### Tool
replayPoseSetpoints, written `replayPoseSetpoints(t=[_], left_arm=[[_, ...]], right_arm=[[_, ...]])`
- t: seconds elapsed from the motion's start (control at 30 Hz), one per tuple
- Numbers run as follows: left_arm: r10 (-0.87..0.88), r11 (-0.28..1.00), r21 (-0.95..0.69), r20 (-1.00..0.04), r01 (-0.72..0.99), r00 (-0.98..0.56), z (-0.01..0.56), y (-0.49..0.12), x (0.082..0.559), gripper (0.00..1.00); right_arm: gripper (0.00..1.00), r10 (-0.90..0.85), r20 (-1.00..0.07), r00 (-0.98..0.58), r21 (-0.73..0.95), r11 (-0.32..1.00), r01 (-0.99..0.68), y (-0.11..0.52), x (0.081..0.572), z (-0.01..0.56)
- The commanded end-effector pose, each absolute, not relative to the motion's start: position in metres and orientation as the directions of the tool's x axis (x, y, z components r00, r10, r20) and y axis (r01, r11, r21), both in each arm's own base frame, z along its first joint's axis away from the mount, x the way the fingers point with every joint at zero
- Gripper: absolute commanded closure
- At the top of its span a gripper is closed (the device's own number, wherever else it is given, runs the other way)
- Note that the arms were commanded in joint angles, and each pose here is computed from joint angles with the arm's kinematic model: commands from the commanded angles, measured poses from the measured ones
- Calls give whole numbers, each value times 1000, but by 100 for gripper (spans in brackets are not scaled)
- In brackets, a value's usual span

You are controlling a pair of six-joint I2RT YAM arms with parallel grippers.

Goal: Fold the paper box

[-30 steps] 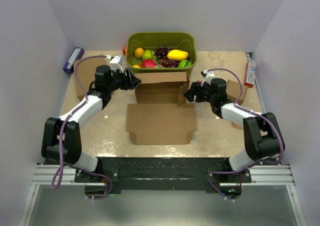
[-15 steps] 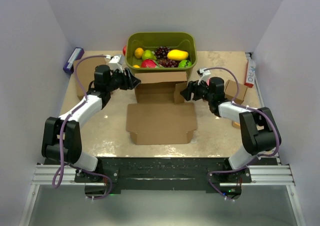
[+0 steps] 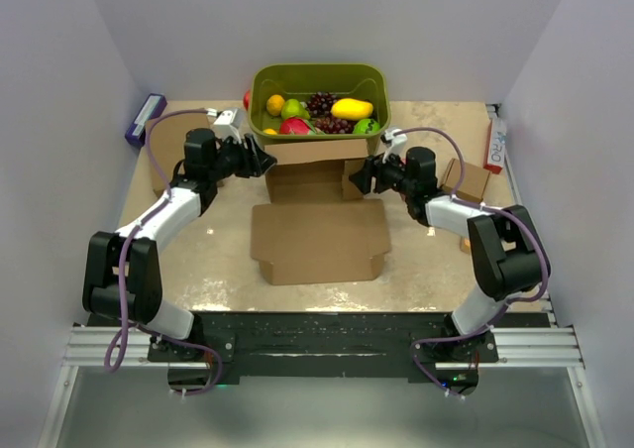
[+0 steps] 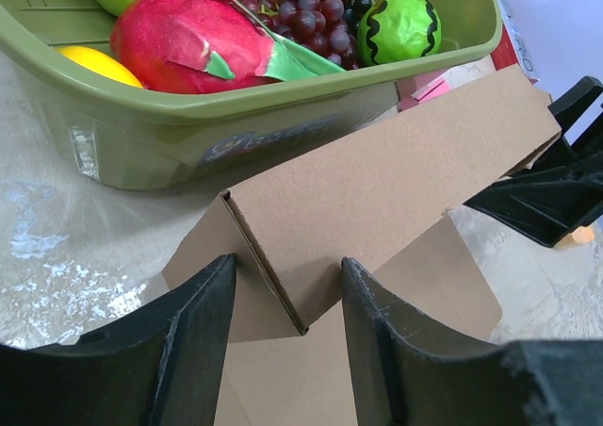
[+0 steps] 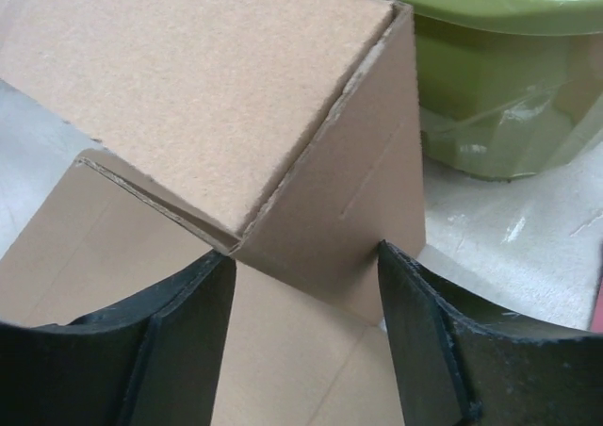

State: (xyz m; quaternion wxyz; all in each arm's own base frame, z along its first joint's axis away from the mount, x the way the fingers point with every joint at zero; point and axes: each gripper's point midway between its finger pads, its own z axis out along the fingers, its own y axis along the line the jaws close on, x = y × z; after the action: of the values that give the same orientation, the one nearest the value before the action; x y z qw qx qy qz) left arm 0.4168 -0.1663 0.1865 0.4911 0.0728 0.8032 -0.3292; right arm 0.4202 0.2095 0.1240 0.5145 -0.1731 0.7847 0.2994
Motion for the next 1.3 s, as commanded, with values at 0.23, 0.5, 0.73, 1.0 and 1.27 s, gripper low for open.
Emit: replayPoseSetpoints(t=[0.23, 0.5, 0.73, 1.0, 1.27], left_arm=[[-191, 760, -455, -840, 465, -508, 187, -168, 419, 49], [-198, 750, -464, -837, 471, -510, 188, -170, 417, 50], [-202, 744, -470, -836, 475, -511, 189, -171, 417, 50], [-216, 724, -491, -828, 485, -517, 190, -175, 413, 50], [-224, 708, -502, -826, 496, -517, 192, -178, 411, 50]], right_arm=[[56, 83, -956, -281, 237, 783, -575, 218, 443, 154], [67, 123, -953, -277, 258, 809, -529, 221, 447, 156], [72, 156, -953, -260, 259, 865, -429, 216, 448, 154], [77, 241, -943, -231, 306, 902, -305, 211, 453, 160], [85, 216, -947, -237, 260, 949, -178, 209, 459, 148]])
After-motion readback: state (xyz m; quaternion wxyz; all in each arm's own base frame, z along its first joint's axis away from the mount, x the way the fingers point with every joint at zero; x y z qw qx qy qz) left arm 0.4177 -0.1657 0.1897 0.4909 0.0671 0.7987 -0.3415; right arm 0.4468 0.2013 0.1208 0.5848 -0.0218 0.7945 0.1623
